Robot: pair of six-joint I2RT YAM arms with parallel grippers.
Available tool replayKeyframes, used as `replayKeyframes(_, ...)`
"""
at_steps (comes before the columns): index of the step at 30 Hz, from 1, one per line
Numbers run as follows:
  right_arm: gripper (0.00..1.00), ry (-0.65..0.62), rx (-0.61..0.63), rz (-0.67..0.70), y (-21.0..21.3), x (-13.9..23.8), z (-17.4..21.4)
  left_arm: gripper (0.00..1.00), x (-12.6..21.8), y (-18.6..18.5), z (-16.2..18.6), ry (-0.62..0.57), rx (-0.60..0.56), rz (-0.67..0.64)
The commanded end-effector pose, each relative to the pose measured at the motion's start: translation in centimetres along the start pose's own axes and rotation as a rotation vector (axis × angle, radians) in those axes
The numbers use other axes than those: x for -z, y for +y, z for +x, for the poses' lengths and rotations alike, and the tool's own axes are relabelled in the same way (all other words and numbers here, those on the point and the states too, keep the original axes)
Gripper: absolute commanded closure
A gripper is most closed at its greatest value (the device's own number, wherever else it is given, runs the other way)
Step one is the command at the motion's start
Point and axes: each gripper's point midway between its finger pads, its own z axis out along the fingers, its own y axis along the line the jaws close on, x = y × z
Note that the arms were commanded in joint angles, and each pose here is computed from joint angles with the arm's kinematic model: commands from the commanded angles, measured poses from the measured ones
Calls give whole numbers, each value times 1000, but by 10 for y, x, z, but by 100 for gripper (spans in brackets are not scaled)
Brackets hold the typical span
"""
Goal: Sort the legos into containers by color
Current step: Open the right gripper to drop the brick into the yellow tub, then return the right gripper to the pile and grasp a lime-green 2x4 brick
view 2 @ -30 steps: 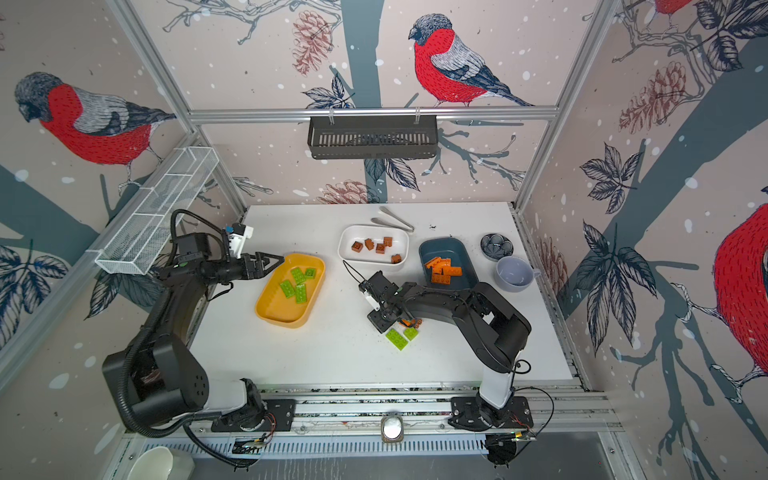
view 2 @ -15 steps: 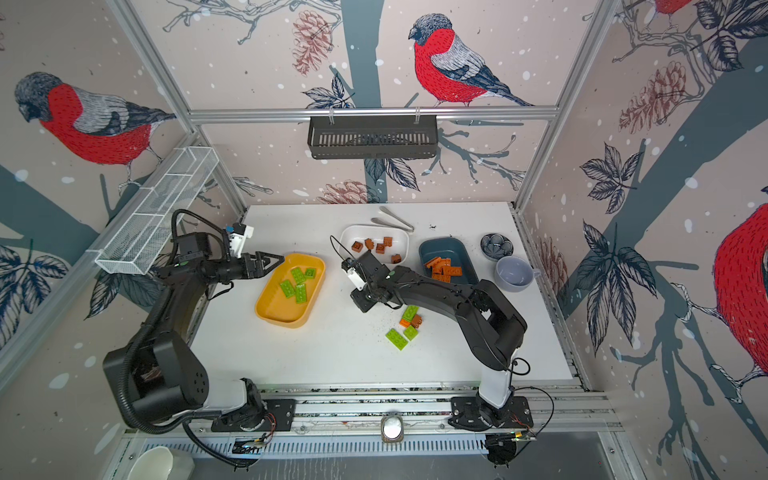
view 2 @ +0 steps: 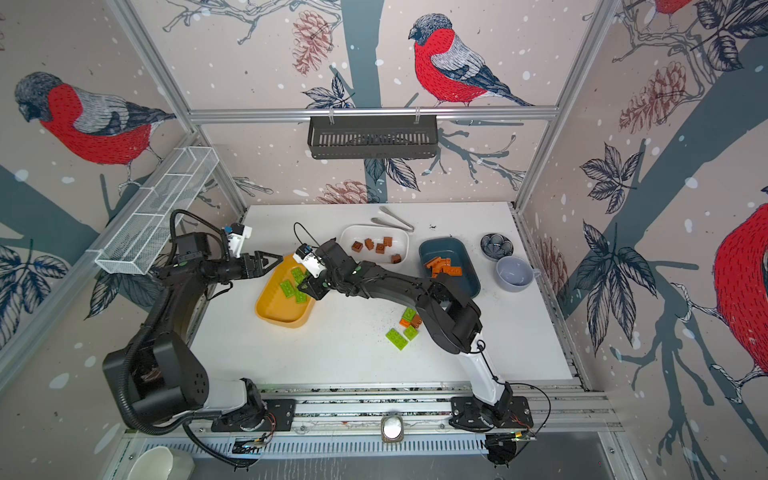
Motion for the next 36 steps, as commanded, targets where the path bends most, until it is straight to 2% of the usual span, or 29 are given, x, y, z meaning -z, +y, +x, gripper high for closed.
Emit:
replayKeyframes(1,73,-102,0,-16,-4,-9,-28,10,2,2,-1,-3,5,-12)
replayKeyframes(6,72,-123,-11,13,-19,-28,-34,10,2,1,-3,-8,10,-1)
replayKeyframes(10,68,-90,-4,45,-31,-40,-22,10,2,3,0,0,13,-7)
replayKeyframes(16,42,-69,21,70,-35,-33,-22,10,1,4,1,0,17,-1)
replayKeyframes(18,36,-67,29,74,-34,-23,-27,10,1,4,1,1,19,3)
replayKeyframes(21,34,-44,42,83,-34,0,-24,10,0,3,0,0,20,8)
replayKeyframes(25,29,56,47,114,-38,44,6,10,0,2,-1,-3,20,20)
replayKeyframes(32,23,225,-69,229,-49,138,84,10,1,1,1,-4,18,20)
replayKeyframes(36,21,299,-137,268,-39,173,122,10,1,-2,1,-8,20,32)
